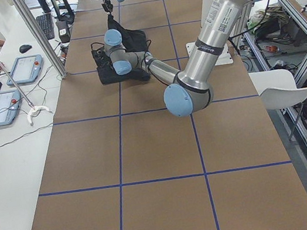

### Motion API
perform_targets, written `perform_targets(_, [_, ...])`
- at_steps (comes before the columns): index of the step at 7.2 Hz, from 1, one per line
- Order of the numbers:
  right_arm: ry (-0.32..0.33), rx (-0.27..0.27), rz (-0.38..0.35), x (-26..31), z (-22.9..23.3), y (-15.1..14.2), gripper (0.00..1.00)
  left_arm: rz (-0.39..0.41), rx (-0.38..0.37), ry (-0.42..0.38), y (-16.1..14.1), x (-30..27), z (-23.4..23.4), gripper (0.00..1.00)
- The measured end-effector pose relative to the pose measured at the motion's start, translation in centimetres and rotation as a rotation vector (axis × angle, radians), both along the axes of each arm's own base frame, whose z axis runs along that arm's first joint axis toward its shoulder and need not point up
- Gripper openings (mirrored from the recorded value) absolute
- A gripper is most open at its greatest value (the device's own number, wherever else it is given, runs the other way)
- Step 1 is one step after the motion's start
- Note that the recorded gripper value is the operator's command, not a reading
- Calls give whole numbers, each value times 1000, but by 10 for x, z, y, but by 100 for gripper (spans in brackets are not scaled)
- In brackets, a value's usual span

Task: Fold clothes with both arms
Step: 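Lay the hem over the collar and open both grippers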

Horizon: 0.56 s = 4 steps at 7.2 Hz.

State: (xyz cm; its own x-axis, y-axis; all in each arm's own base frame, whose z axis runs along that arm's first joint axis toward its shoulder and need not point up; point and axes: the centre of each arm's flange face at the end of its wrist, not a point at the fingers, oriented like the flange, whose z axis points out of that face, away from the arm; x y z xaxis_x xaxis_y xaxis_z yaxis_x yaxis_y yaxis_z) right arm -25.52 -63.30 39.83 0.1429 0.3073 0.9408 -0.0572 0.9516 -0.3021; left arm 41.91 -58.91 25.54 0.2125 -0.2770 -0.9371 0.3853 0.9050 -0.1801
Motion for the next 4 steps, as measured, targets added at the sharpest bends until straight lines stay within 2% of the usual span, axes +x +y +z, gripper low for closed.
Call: perform_targets(4, [65,-26,62,-46,11,-12,0,-49,-23,-44,-55,42,29,0])
